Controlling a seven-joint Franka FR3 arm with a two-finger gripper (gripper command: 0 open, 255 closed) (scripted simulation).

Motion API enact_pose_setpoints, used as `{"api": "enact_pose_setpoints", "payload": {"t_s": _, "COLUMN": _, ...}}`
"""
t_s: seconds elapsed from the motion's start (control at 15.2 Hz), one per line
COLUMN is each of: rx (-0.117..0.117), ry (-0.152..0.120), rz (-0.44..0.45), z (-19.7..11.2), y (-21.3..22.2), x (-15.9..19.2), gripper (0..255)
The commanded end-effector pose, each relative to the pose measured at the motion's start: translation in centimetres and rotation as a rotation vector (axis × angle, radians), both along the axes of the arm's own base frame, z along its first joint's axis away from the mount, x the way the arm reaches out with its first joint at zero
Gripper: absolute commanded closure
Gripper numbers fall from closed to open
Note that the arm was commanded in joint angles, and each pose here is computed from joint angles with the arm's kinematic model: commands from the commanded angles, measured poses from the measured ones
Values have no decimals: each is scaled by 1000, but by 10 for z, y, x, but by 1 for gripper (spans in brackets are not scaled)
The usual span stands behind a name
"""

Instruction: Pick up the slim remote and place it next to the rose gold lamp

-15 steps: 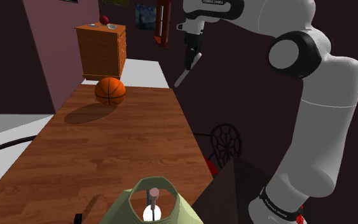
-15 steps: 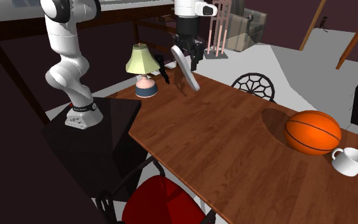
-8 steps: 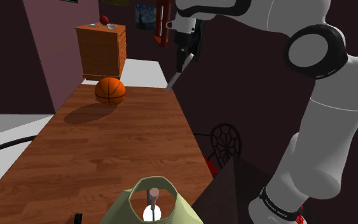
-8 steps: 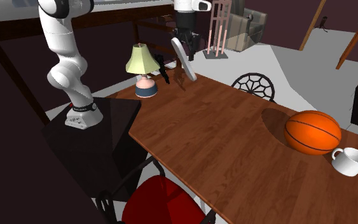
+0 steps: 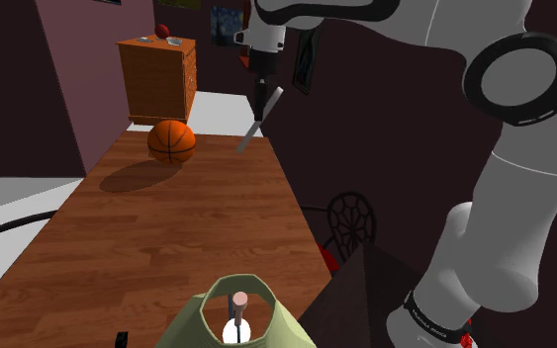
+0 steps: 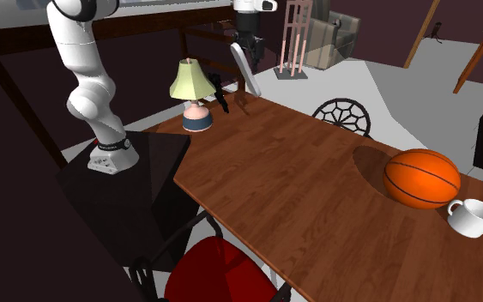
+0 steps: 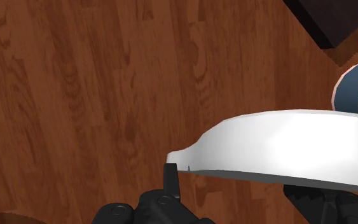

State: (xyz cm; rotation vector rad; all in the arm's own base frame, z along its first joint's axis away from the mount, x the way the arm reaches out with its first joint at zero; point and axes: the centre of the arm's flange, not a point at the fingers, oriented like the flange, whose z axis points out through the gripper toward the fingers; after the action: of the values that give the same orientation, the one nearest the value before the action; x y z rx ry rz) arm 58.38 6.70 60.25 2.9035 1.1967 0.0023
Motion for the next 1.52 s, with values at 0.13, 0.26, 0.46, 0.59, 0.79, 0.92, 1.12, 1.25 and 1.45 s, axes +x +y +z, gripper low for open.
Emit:
{"api": "enact_pose_setpoints", "payload": {"t_s": 0.13, "rx": 0, "ry": -1, "rz": -2, "z": 1, "y": 52, "x": -9, "gripper": 255}}
{"api": "enact_pose_setpoints", "payload": {"t_s": 0.26, "rx": 0, "ry": -1, "rz": -2, "z": 1, "y": 78, "x": -13, "gripper": 255}}
{"api": "enact_pose_setpoints", "payload": {"t_s": 0.46, "rx": 0, "ry": -1, "rz": -2, "z": 1, "y": 118, "x": -19, "gripper": 255}}
{"api": "enact_pose_setpoints", "payload": {"t_s": 0.59, "rx": 0, "ry": -1, "rz": -2, "z": 2, "y": 144, "x": -24, "gripper": 255}}
{"api": "enact_pose_setpoints", "payload": {"t_s": 0.79, "rx": 0, "ry": -1, "rz": -2, "z": 2, "y": 183, "x": -30, "gripper": 255}}
{"api": "enact_pose_setpoints", "payload": {"t_s": 0.92, "rx": 0, "ry": -1, "rz": -2, "z": 2, "y": 209, "x": -34, "gripper": 255}}
{"api": "enact_pose_setpoints", "payload": {"t_s": 1.12, "rx": 0, "ry": -1, "rz": -2, "z": 2, "y": 248, "x": -40, "gripper": 255}}
{"api": "enact_pose_setpoints", "payload": {"t_s": 1.25, "rx": 0, "ry": -1, "rz": -2, "z": 2, "y": 274, "x": -44, "gripper": 255}}
{"api": "enact_pose_setpoints", "payload": {"t_s": 1.45, "rx": 0, "ry": -1, "rz": -2, "z": 2, "y": 306, "x": -50, "gripper": 255}}
